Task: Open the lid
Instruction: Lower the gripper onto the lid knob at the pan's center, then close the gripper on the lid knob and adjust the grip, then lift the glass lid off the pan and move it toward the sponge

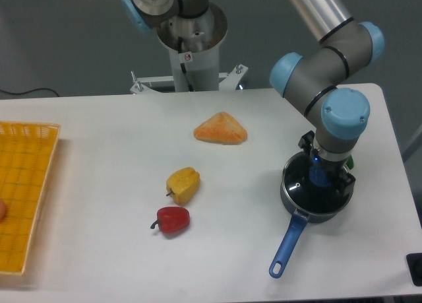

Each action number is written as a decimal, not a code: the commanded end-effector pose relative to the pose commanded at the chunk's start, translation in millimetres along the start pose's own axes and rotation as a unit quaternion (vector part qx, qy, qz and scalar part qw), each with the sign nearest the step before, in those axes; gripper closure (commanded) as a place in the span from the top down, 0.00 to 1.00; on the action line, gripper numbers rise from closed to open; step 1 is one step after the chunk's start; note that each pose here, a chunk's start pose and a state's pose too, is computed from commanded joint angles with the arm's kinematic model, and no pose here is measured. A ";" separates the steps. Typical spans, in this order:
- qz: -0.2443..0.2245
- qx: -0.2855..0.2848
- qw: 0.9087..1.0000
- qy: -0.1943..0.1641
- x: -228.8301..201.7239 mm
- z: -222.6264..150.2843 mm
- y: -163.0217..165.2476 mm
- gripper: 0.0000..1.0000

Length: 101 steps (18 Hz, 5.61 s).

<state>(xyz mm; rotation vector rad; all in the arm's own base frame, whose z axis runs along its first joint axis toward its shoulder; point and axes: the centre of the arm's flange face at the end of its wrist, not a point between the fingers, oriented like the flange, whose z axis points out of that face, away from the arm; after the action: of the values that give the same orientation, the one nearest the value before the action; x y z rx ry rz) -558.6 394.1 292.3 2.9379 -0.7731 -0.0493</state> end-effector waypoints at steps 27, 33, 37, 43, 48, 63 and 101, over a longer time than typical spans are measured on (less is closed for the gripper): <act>0.181 0.032 0.983 0.026 0.2 6.8 4.9 0.97; 0.176 0.031 0.984 0.025 -1.2 7.2 5.0 0.88; 0.174 0.031 0.984 0.025 -1.2 7.2 5.1 0.73; 0.161 0.028 0.986 0.024 -2.2 4.5 3.9 0.61; 0.144 0.027 0.989 0.027 -1.4 5.9 -0.5 0.52; 0.127 0.033 0.991 0.040 -3.4 -15.8 3.5 0.49; -0.042 0.057 0.996 0.061 52.6 -43.7 -151.9 0.49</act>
<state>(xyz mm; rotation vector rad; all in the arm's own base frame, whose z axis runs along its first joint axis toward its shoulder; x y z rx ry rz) -436.0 503.7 319.0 3.0442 -0.6568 0.1710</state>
